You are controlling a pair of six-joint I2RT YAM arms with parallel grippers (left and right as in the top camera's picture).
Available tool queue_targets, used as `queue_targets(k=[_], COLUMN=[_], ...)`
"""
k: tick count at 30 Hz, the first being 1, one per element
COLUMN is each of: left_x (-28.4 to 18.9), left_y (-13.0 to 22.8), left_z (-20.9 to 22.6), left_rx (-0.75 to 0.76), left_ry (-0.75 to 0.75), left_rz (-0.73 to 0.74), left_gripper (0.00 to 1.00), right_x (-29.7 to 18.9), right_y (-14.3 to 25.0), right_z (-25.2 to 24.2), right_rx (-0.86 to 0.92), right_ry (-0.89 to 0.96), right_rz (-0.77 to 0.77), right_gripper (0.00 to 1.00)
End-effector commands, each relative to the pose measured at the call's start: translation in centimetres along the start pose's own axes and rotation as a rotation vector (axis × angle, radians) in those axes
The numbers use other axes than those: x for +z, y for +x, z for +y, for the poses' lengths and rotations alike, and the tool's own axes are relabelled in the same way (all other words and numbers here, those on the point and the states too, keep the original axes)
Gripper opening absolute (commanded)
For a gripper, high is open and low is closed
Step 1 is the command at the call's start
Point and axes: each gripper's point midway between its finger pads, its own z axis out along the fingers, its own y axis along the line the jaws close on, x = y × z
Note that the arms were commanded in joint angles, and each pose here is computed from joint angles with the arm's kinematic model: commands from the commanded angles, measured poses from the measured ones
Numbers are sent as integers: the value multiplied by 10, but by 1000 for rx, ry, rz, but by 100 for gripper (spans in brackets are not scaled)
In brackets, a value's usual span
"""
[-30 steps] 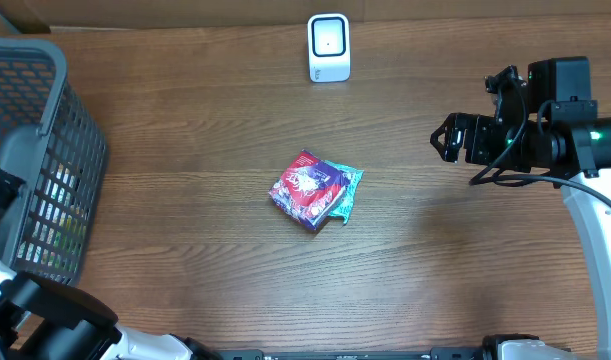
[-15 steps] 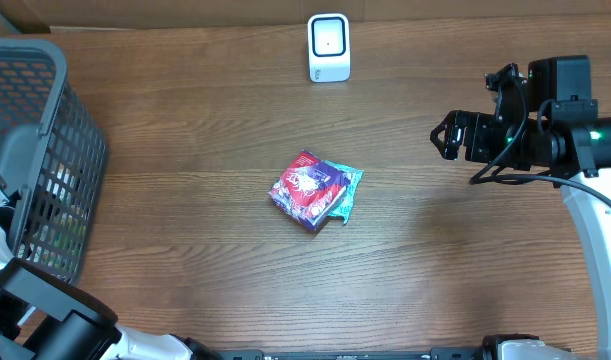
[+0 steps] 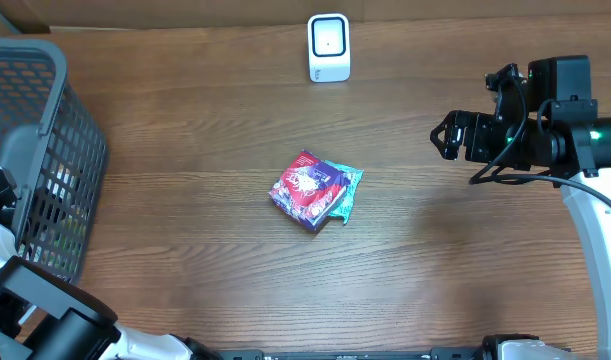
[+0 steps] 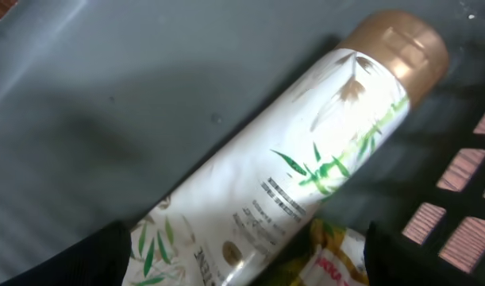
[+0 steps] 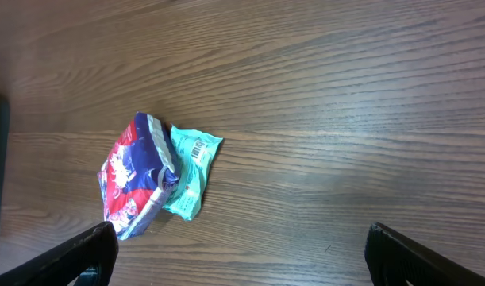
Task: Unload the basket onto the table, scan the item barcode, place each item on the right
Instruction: 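Return the left gripper into the basket, then grasp the white bamboo-print bottle in the basket with left gripper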
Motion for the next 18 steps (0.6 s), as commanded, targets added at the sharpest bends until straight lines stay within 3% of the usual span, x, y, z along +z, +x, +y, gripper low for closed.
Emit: queue_targets(k=[1, 14, 16, 17, 18], left_x=[22, 55, 62, 64, 66], left_y=[17, 30, 36, 38, 39], left_z=[-7, -7, -7, -7, -8], left_rx=[18, 10, 4, -1, -2], left_ry=[40, 55, 65, 67, 68], left_rz=[62, 103, 121, 129, 134], left_gripper=[85, 67, 60, 52, 37], right_x=[0, 0, 0, 0, 0], right_y=[-2, -1, -1, 0, 0], right_z=[1, 3, 2, 2, 2], right_rx=[-5, 23, 26, 27, 27], right_ry=[-1, -8, -7, -7, -7], right_rz=[-6, -1, 0, 2, 4], right_gripper=[100, 100, 100, 100, 100])
